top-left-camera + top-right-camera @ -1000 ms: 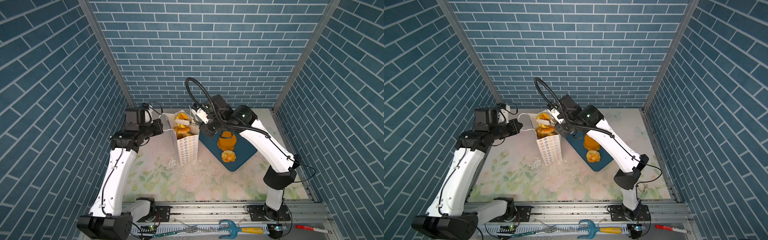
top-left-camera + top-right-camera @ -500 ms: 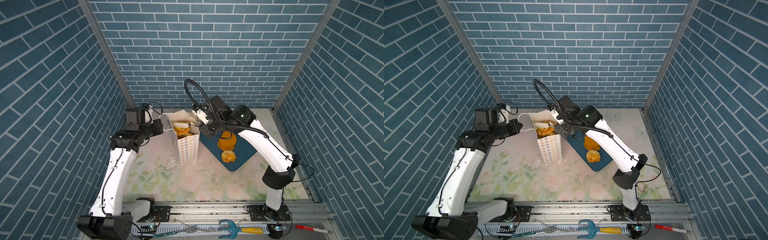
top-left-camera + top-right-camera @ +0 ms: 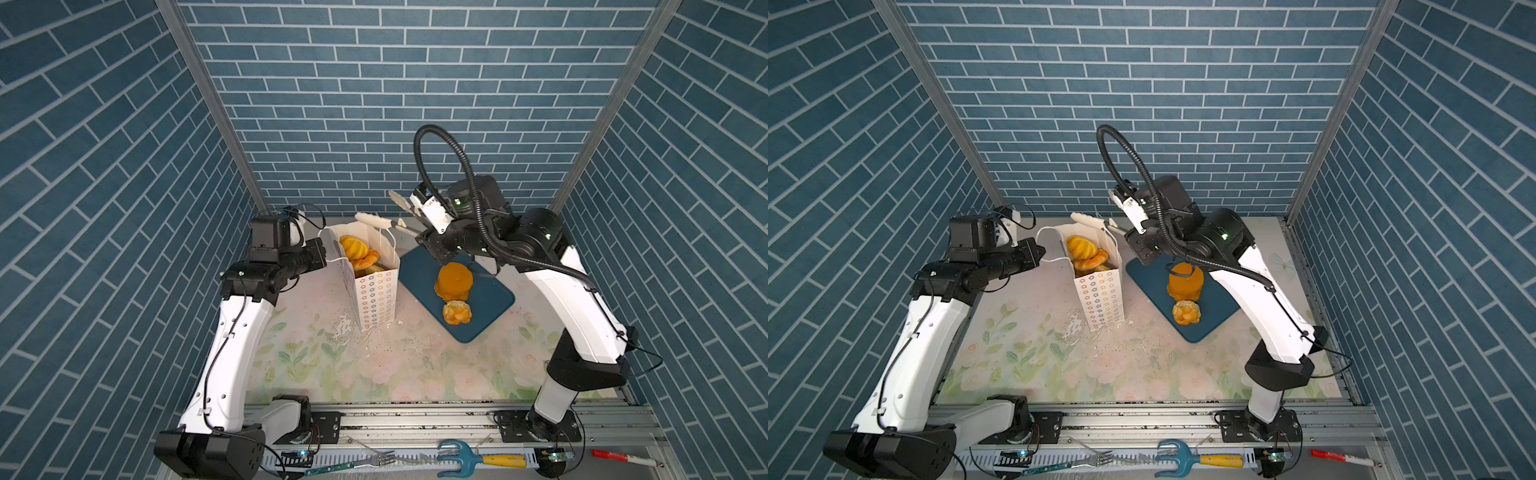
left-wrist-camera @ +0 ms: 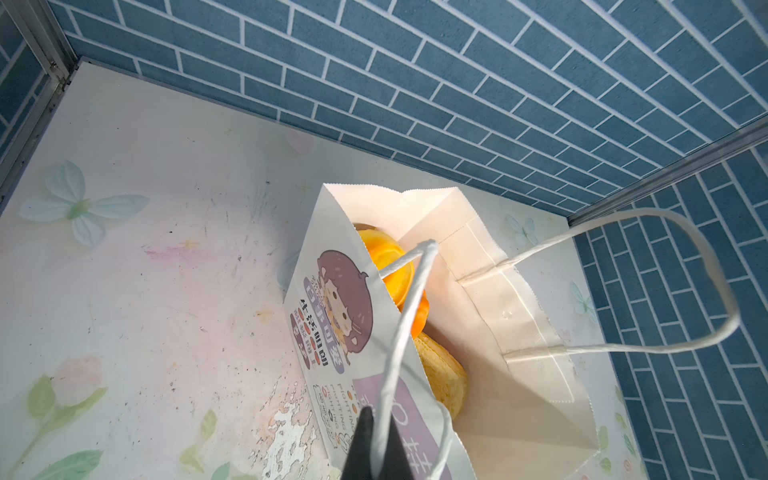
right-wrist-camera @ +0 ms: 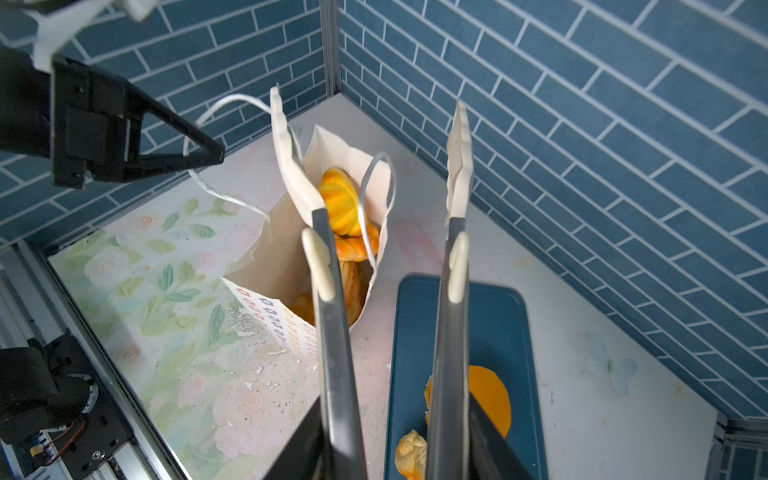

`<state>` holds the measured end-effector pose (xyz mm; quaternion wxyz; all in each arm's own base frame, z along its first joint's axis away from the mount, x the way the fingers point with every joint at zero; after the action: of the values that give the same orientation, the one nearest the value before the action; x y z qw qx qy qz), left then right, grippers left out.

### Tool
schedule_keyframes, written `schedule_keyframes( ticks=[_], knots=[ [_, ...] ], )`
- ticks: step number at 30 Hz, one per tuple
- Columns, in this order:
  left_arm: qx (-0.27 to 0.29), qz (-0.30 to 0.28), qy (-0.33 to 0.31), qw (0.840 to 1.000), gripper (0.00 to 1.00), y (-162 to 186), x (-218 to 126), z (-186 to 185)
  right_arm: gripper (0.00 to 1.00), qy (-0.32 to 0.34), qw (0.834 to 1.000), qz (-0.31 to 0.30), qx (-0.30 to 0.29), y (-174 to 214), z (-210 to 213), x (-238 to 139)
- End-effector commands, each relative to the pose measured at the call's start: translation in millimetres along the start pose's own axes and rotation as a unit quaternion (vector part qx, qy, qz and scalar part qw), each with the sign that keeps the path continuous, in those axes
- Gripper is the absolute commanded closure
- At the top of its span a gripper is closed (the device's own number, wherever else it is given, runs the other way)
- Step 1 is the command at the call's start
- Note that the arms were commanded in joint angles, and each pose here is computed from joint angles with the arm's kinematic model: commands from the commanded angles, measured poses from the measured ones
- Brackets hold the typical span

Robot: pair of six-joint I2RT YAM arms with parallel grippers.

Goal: Place the fake bread into the paper bag
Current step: 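Withdraw the open right tongs from the bag back over the tray, then lower the right tongs onto the large orange round slice and pinch it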

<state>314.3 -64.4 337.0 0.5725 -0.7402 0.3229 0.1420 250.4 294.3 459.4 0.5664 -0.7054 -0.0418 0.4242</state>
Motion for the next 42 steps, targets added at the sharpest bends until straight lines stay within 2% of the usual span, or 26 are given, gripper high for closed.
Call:
schedule_keyframes(
  ticks=[1,7,13,20,23,29,36,42],
  knots=[
    [0.005,0.0,0.004,1.0,1.0,0.7,-0.1,-2.3,0.53,0.051,0.996,-0.046,0.057,-12.8,-37.8,-33.4],
    [0.006,-0.003,0.005,1.0,1.0,-1.0,-1.1,-3.0,0.53,0.121,0.984,-0.024,0.125,13.6,-90.4,-50.6],
    [0.007,-0.002,0.006,1.0,1.0,-1.4,-0.7,-3.2,0.51,0.172,0.964,0.071,0.187,77.3,-127.6,-33.6],
    [0.006,0.003,0.005,1.0,1.0,2.2,2.7,-1.5,0.51,0.16,0.923,0.215,0.276,168.6,-138.6,10.8],
    [0.005,0.008,0.004,1.0,1.0,2.9,5.4,-0.7,0.5,0.154,0.91,0.243,0.299,191.3,-140.4,24.3],
    [0.003,0.015,0.001,1.0,1.0,3.8,11.8,1.5,0.49,0.131,0.892,0.272,0.338,214.5,-141.0,43.9],
    [-0.002,0.021,-0.001,1.0,1.0,6.3,18.0,4.0,0.48,0.086,0.888,0.273,0.36,214.6,-129.6,56.5],
    [-0.003,0.023,0.0,1.0,1.0,5.8,21.6,4.0,0.47,0.078,0.882,0.297,0.357,221.0,-127.5,68.4]
  ],
)
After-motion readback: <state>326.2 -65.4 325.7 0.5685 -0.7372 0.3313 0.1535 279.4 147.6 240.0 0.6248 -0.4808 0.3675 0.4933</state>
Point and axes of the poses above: each gripper's point midway between its finger pads, its own x axis out along the fingers, its own z axis along the line the jaws close on, y = z × x, the point moved 2 cm from there along -x, back along the fingers, and after that the axes turned 10 degrees about x, right-handed, at the moved point
